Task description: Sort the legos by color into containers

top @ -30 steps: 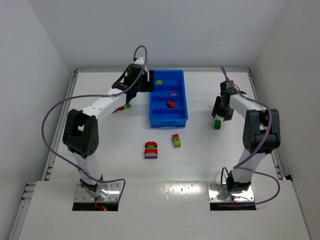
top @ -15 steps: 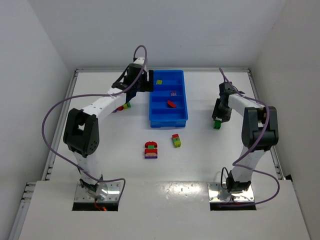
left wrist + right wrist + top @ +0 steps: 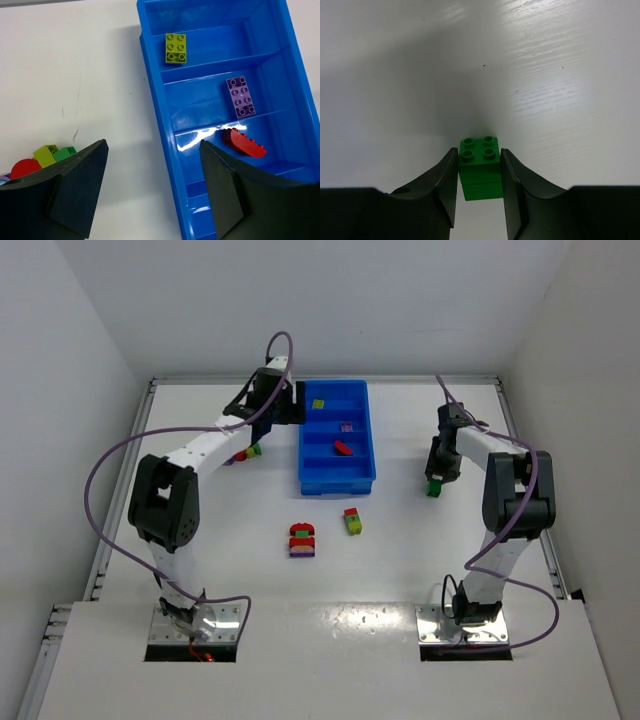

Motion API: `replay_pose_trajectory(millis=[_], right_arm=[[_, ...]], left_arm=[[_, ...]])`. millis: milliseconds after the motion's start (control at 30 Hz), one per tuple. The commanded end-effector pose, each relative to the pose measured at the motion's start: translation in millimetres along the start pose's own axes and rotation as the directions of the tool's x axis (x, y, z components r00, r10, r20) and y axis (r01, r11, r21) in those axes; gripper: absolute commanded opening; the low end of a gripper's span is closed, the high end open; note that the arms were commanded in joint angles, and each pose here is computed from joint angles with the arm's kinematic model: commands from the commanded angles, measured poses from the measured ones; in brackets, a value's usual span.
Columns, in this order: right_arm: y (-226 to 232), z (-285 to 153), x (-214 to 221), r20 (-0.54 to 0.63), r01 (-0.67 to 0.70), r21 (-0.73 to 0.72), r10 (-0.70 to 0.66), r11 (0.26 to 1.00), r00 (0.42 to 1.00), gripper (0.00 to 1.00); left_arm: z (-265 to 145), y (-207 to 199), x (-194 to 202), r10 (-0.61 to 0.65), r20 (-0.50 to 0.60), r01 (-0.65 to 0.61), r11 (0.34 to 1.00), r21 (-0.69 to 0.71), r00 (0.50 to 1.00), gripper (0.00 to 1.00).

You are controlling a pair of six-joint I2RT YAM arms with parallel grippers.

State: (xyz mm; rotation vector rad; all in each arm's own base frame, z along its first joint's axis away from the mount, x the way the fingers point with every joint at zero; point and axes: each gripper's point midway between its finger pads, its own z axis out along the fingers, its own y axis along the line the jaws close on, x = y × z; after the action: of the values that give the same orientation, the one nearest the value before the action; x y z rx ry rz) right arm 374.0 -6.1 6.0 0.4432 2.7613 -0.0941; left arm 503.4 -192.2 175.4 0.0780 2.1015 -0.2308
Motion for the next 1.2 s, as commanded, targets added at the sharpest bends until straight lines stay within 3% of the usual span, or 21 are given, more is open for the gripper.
replay_pose_trajectory(millis=[0, 100, 133, 300, 433, 500, 633, 867, 1033, 1167], right_arm=[[3, 1, -5, 0.004, 0.002, -0.019, -0.002, 1.000, 1.000, 0.03], [12, -5, -7, 0.001, -0.037, -0.063, 0.037, 0.997, 0.999, 0.00], [20, -11, -14, 0.012, -0.056, -0.103, 0.058, 0.993, 0.998, 0.00], [57, -43, -41, 0.009, -0.241, -0.266, 0.252, 0.933, 0.968, 0.00], [77, -67, -53, -0.092, -0.461, -0.339, 0.458, 0.820, 0.884, 0.00], [80, -75, -55, -0.112, -0.503, -0.346, 0.498, 0.792, 0.860, 0.00], [86, -94, -56, -0.169, -0.578, -0.381, 0.561, 0.722, 0.811, 0.00], [71, -120, -28, -0.237, -0.640, -0.403, 0.601, 0.654, 0.763, 0.00], [56, -131, -11, -0.269, -0.679, -0.396, 0.629, 0.618, 0.729, 0.00], [49, -138, -5, -0.289, -0.722, -0.385, 0.668, 0.575, 0.686, 0.00]], left_arm=[[-1, -9, -19, 0.010, 0.044, -0.013, 0.998, 0.062, 0.999, 0.80], [-16, -26, -24, 0.019, 0.066, -0.030, 0.985, 0.168, 0.998, 0.75], [-21, -37, -3, 0.026, 0.029, -0.032, 0.968, 0.250, 0.999, 0.75], [-71, -77, -3, -0.045, 0.132, -0.026, 0.871, 0.491, 0.990, 0.79], [-98, -120, 23, 0.052, 0.158, -0.136, 0.794, 0.592, 0.986, 0.81], [-112, -136, 23, 0.095, 0.229, -0.221, 0.753, 0.620, 0.969, 0.81], [-134, -178, 46, 0.264, 0.383, -0.463, 0.582, 0.669, 0.885, 0.81], [-125, -229, 78, 0.361, 0.505, -0.618, 0.376, 0.690, 0.784, 0.79], [-122, -250, 88, 0.396, 0.616, -0.730, 0.289, 0.620, 0.680, 0.80], [-118, -261, 89, 0.385, 0.667, -0.769, 0.268, 0.581, 0.638, 0.82]])
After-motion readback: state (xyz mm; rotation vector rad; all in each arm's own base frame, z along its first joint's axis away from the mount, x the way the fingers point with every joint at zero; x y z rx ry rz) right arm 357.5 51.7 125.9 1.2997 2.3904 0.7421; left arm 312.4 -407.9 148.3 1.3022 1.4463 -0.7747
